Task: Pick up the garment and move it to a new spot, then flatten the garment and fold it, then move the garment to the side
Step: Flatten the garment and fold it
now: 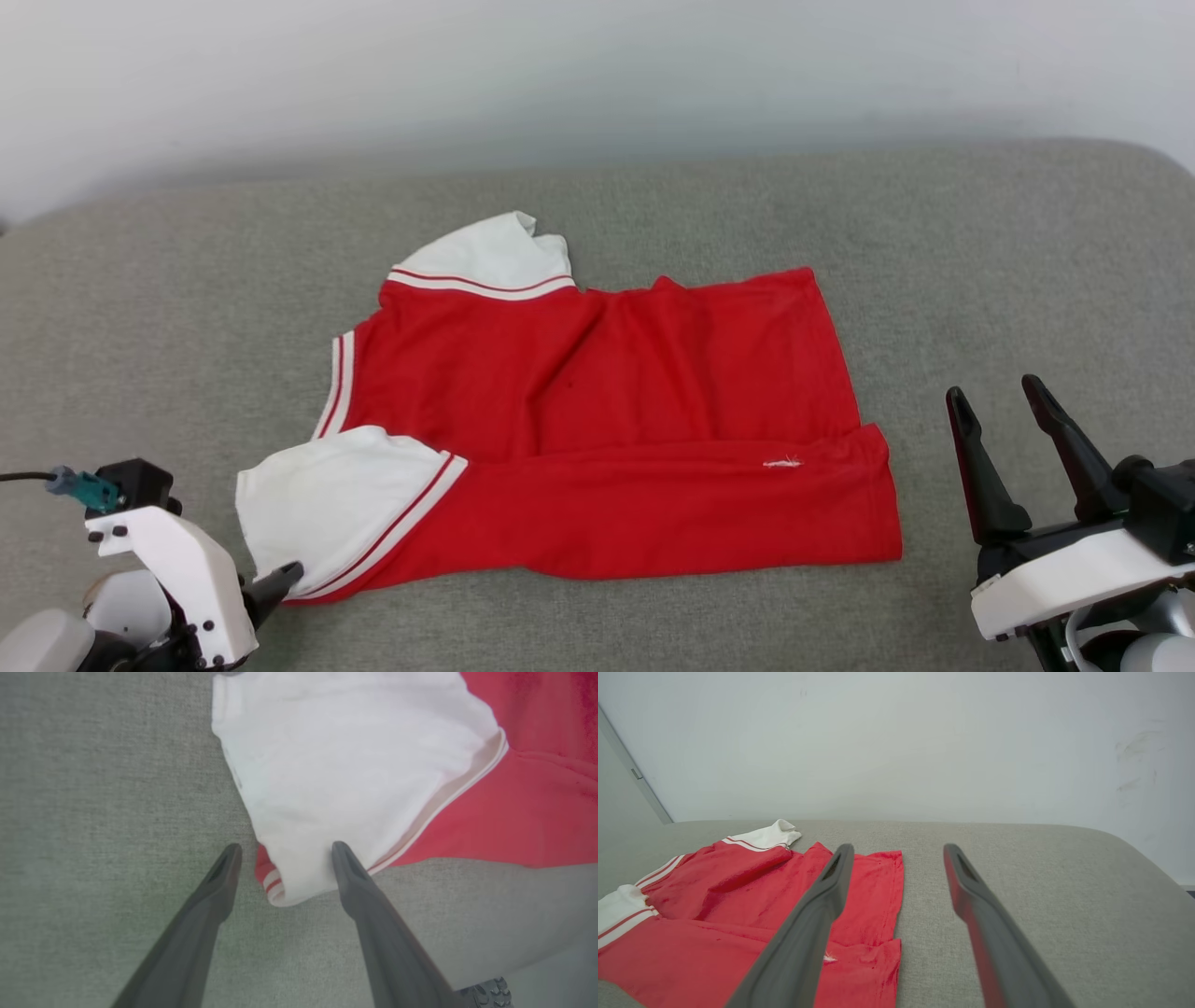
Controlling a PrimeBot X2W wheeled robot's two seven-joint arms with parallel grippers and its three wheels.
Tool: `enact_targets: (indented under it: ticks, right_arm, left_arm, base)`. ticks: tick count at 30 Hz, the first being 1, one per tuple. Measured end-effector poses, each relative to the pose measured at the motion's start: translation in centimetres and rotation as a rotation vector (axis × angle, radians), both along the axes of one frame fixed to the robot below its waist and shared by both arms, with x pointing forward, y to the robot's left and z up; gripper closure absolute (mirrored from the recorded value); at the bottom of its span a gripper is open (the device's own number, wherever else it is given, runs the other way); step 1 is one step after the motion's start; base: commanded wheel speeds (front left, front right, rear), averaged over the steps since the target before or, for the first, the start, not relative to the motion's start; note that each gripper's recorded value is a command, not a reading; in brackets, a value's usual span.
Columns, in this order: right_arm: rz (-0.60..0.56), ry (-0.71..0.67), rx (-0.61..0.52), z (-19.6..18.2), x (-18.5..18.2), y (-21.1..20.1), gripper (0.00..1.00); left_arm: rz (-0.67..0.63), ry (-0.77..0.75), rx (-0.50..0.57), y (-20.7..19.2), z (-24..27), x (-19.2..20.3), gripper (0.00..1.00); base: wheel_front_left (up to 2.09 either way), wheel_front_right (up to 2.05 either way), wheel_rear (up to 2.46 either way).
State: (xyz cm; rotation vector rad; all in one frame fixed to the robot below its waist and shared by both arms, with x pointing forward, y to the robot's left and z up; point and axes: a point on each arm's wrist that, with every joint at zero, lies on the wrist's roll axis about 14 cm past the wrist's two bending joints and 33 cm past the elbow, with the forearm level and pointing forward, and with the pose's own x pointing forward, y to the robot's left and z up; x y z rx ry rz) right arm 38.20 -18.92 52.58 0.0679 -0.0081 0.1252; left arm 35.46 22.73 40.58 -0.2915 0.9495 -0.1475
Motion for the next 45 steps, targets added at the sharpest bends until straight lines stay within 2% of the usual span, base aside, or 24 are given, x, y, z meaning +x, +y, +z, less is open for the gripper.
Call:
enact_targets:
  ticks: [7, 8, 9, 10, 11, 12, 16, 20, 29, 38, 44, 45]
  right_arm:
    - [-0.031, 0.045, 0.018, -1.7, 0.3, -0.6, 0.0]
    - [-0.037, 0.051, 0.019, -1.8, 0.4, -0.8, 0.0]
    - [-0.042, 0.056, 0.02, -2.0, 0.4, -1.0, 0.0]
    - [-0.047, 0.06, 0.022, -2.1, 0.5, -1.1, 0.0]
    - [-0.051, 0.069, 0.023, -2.3, 0.6, -1.3, 0.0]
    - [-0.054, 0.073, 0.026, -2.3, 0.6, -1.4, 0.0]
    - [-0.054, 0.095, 0.027, -2.1, 0.9, -1.8, 0.0]
    - [-0.041, 0.186, 0.03, -2.9, 0.8, -2.1, 0.0]
    - [0.046, 0.768, 0.013, -9.9, -0.9, -1.5, 0.0]
    - [0.124, 0.956, 0.044, -14.0, -0.3, 1.6, 0.0]
    - [0.173, 1.027, 0.069, -16.1, 0.3, 3.4, 0.0]
    - [0.181, 1.032, 0.068, -16.2, 0.3, 3.6, 0.55]
  left_arm:
    - [0.002, 0.167, -0.036, -0.2, -3.6, -0.5, 0.0]
    - [0.002, 0.182, -0.042, -0.2, -3.9, -0.4, 0.12]
    - [-0.006, 0.19, -0.052, -0.5, -4.1, -0.3, 0.54]
    - [-0.014, 0.201, -0.06, -0.6, -4.3, -0.3, 0.66]
    - [-0.016, 0.207, -0.068, -0.7, -4.4, -0.2, 0.95]
    - [-0.019, 0.204, -0.074, -0.8, -4.5, 0.0, 1.0]
    - [-0.004, 0.164, -0.07, -0.5, -4.3, 0.5, 1.0]
    - [0.0, 0.096, -0.073, -0.8, -3.4, 1.0, 1.0]
    - [0.01, -0.123, -0.042, -0.7, 1.1, 3.3, 1.0]
    - [0.006, -0.171, -0.034, -1.1, 1.8, 3.8, 1.0]
    - [0.02, -0.164, -0.034, -0.9, 1.3, 3.5, 1.0]
    - [0.024, -0.161, -0.035, -0.8, 1.2, 3.4, 1.0]
  base:
    - [0.0, 0.0, 0.0]
    - [0.0, 0.0, 0.0]
    - [0.0, 0.0, 0.0]
    - [0.0, 0.0, 0.0]
    - [0.0, 0.0, 0.0]
    - [0.0, 0.0, 0.0]
    - [0.0, 0.0, 0.0]
    - [0.0, 0.0, 0.0]
    - [0.0, 0.0, 0.0]
    - [0.0, 0.0, 0.0]
    - [0.0, 0.0, 0.0]
    - [0.0, 0.0, 0.0]
